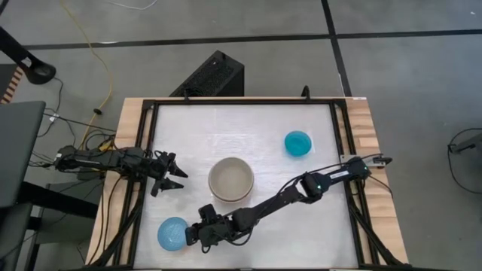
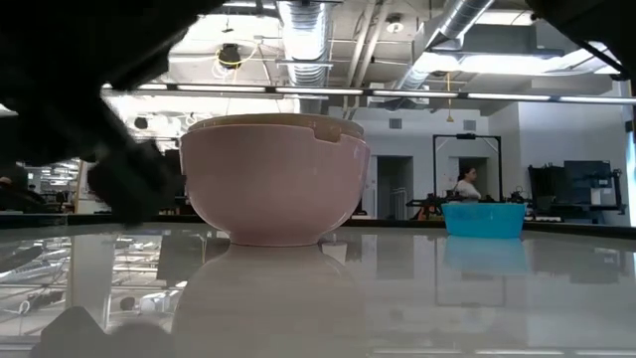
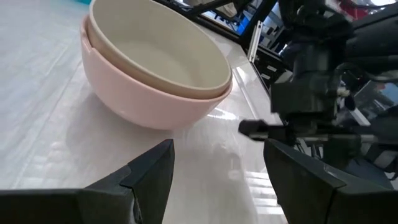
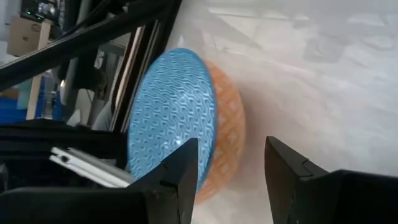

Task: Nest bowls inside each other by size order
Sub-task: Stack the blue bowl on top of the gray bowl

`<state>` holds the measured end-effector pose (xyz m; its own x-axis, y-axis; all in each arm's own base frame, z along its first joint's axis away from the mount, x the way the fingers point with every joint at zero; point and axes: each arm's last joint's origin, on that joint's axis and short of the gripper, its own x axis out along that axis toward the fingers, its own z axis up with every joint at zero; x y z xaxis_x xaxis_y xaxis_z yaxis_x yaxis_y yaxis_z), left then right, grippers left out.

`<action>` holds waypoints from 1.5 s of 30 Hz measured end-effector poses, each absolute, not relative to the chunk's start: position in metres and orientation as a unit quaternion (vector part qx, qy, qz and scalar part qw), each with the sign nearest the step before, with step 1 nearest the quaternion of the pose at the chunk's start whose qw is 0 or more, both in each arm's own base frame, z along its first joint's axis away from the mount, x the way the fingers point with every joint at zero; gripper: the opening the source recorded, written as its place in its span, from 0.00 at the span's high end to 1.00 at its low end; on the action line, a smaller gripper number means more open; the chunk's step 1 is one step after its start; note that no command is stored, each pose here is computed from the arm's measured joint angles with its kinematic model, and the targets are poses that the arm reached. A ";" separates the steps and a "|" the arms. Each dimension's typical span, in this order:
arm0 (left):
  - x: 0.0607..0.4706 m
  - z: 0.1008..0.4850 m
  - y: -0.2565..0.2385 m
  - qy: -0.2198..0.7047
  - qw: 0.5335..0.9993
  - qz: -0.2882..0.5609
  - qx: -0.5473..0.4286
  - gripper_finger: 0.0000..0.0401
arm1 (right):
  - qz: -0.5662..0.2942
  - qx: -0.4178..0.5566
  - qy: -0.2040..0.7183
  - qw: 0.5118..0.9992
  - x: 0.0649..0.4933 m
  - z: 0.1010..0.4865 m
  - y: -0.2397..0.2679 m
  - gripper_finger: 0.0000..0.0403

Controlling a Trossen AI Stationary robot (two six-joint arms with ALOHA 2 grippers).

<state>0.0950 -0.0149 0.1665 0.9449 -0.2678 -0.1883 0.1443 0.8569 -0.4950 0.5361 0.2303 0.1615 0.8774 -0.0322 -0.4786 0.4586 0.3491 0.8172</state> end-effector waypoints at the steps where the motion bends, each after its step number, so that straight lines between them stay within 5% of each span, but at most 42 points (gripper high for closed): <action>1: 0.095 0.167 -0.015 0.126 0.955 -0.108 -0.245 0.41 | -0.153 0.549 0.193 0.798 0.537 0.159 0.230 0.62; 12: 0.096 0.166 -0.015 0.129 0.953 -0.108 -0.252 0.41 | -0.160 0.545 0.205 0.797 0.539 0.145 0.229 0.65; 28: 0.096 0.166 -0.015 0.129 0.953 -0.111 -0.252 0.41 | -0.164 0.559 0.202 0.787 0.540 0.145 0.227 0.98; 45: 0.095 0.166 -0.016 0.132 0.950 -0.121 -0.257 0.41 | -0.162 0.552 0.193 0.795 0.547 0.155 0.213 1.00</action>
<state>0.0954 -0.0158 0.1663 0.9362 -0.2970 -0.1878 0.1616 0.8385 -0.5204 0.5474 0.2129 0.1545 0.8728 -0.0437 -0.4861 0.4707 0.3387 0.8147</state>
